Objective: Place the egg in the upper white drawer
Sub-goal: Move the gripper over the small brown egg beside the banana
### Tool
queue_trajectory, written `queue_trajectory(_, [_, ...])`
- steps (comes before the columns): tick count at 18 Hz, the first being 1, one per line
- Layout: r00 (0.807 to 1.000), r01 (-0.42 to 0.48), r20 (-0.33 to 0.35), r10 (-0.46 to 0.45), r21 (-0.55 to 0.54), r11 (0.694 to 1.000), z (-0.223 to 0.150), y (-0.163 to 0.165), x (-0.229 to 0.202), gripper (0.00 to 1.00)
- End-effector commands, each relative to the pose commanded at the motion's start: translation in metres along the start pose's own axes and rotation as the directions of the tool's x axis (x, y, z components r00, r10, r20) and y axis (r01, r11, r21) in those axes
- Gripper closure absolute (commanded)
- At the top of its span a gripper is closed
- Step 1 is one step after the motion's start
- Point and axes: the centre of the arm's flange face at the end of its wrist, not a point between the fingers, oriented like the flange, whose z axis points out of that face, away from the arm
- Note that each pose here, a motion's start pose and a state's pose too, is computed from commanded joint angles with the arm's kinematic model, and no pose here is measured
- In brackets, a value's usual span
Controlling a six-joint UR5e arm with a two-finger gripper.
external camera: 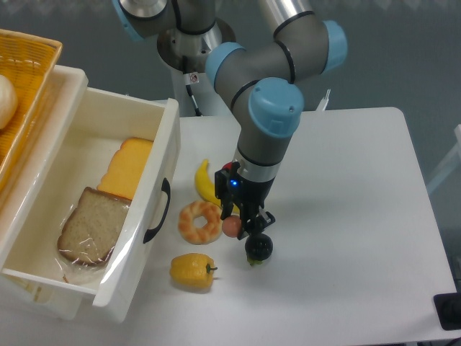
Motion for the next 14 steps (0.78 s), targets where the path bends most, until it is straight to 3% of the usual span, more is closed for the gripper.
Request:
queue_trajectory(10, [0.999, 0.027, 0.025, -0.027, 0.004, 1.000, -0.015, 0.009, -0.006, 0.76])
queue_trajectory(14, [0.990, 0.114, 0.078, -0.115, 0.011, 0.993, -0.046, 0.027, -0.013, 0.76])
